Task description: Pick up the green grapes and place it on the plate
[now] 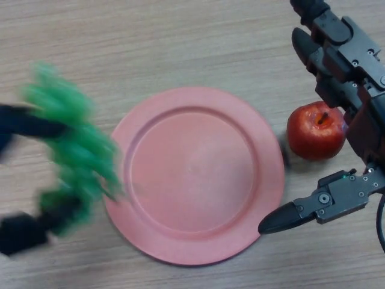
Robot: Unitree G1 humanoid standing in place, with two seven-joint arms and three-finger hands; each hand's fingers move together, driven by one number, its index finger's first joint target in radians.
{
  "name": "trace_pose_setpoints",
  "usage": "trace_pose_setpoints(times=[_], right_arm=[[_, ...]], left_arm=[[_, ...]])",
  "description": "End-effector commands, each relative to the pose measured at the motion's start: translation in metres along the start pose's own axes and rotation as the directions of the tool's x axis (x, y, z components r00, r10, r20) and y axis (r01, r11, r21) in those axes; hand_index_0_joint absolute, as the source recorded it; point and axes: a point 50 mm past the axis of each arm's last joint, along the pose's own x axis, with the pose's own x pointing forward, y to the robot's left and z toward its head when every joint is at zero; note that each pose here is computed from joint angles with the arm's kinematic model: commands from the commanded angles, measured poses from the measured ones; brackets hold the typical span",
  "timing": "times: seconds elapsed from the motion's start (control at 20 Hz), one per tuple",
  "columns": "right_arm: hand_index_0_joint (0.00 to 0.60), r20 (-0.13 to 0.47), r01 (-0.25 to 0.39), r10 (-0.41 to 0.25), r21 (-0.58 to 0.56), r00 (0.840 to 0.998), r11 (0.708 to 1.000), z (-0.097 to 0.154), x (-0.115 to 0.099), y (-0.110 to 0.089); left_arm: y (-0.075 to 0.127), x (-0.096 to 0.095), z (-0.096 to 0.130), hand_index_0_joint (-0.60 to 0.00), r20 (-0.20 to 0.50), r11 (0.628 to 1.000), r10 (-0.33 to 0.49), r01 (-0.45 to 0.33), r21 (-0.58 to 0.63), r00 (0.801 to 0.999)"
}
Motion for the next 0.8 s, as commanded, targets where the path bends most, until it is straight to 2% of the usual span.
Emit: trace_pose_setpoints(times=[0.05,0.15,0.2,0.25,0.3,0.55,0.65,0.75,0.8], right_arm=[[0.0,0.2,0.054,-0.045,-0.04,0.979,0.998,0.027,-0.007,-0.008],[0.0,0.2,0.056,-0.046,-0.044,0.979,0.997,0.026,-0.008,-0.008],[0.0,0.197,0.057,-0.047,-0.047,0.979,0.997,0.026,-0.008,-0.008],[0.0,0.195,0.058,-0.047,-0.049,0.98,0.997,0.025,-0.008,-0.009],[0.0,0.191,0.06,-0.049,-0.056,0.98,0.997,0.025,-0.009,-0.008],[0.0,0.192,0.063,-0.049,-0.067,0.98,0.996,0.025,-0.008,-0.007],[0.0,0.19,0.06,-0.046,-0.069,0.981,0.996,0.026,-0.007,-0.007],[0.0,0.188,0.058,-0.044,-0.071,0.981,0.996,0.026,-0.005,-0.006],[0.0,0.187,0.055,-0.041,-0.07,0.981,0.996,0.026,-0.005,-0.004]], left_arm=[[0.017,0.003,0.019,-0.6,0.15,0.992,0.101,-0.111,0.058,0.983],[0.017,0.006,0.02,-0.4,0.144,0.993,0.115,-0.116,-0.005,0.983],[0.018,0.006,0.02,-0.251,0.128,0.991,0.126,-0.12,-0.058,0.984],[0.019,0.007,0.019,-0.151,0.112,0.987,0.133,-0.122,-0.101,0.985],[0.017,0.009,0.018,-0.008,0.078,0.98,0.131,-0.117,-0.162,0.988],[0.017,0.009,0.014,0.0,0.034,0.979,0.079,-0.071,-0.189,0.996],[0.023,0.011,0.016,0.0,0.022,0.966,0.068,-0.061,-0.252,0.997],[0.031,0.017,0.017,0.0,0.015,0.936,0.066,-0.057,-0.348,0.998],[0.037,0.023,0.018,0.0,0.004,0.893,0.07,-0.061,-0.447,0.998]])
